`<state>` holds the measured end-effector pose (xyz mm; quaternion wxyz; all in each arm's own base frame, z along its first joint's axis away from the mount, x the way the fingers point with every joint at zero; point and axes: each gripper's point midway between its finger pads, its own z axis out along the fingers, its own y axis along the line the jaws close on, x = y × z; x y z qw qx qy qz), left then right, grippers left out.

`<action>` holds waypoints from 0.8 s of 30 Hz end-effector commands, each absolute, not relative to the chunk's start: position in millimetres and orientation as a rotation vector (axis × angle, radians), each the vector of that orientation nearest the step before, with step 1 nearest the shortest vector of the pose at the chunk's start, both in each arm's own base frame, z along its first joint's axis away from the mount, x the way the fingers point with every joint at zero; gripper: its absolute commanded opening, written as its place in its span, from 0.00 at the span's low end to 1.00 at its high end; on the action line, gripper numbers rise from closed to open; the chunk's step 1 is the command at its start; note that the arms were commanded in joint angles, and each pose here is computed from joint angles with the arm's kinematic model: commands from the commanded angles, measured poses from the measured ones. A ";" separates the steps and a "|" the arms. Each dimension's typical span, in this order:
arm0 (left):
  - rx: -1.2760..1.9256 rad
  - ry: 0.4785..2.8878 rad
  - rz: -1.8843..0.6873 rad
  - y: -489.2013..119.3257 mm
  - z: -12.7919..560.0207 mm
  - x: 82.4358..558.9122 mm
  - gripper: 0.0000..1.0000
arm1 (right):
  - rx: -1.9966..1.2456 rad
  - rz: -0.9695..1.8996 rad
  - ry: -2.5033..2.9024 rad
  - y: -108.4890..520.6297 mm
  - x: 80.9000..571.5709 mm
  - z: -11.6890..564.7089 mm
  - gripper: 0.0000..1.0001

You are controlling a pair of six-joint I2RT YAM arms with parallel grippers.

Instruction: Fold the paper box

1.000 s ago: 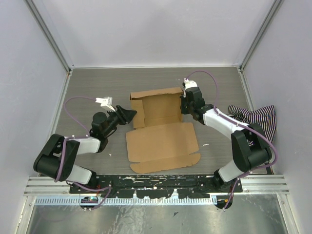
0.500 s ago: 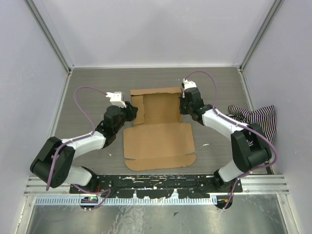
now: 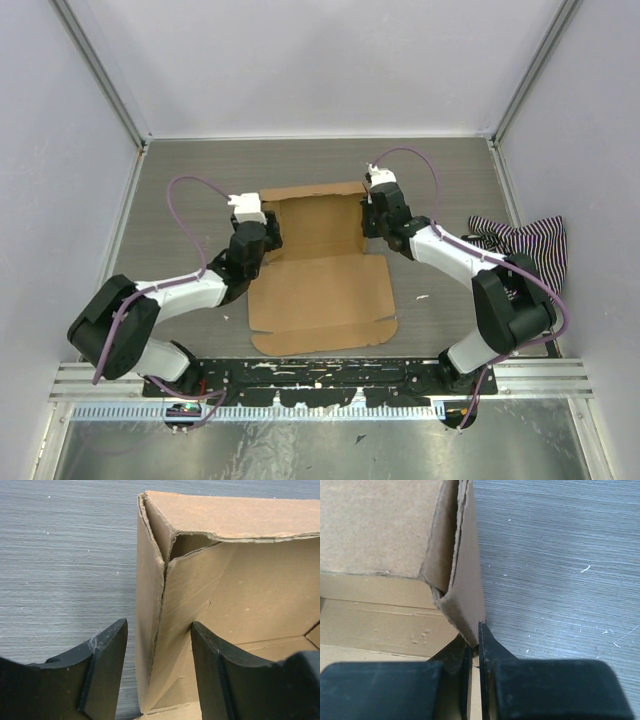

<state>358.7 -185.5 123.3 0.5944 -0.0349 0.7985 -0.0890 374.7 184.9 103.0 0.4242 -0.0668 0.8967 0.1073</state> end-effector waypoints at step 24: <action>-0.098 2.022 0.542 -151.0 103.8 337.7 0.02 | 0.024 0.280 2.384 204.8 352.9 100.2 0.01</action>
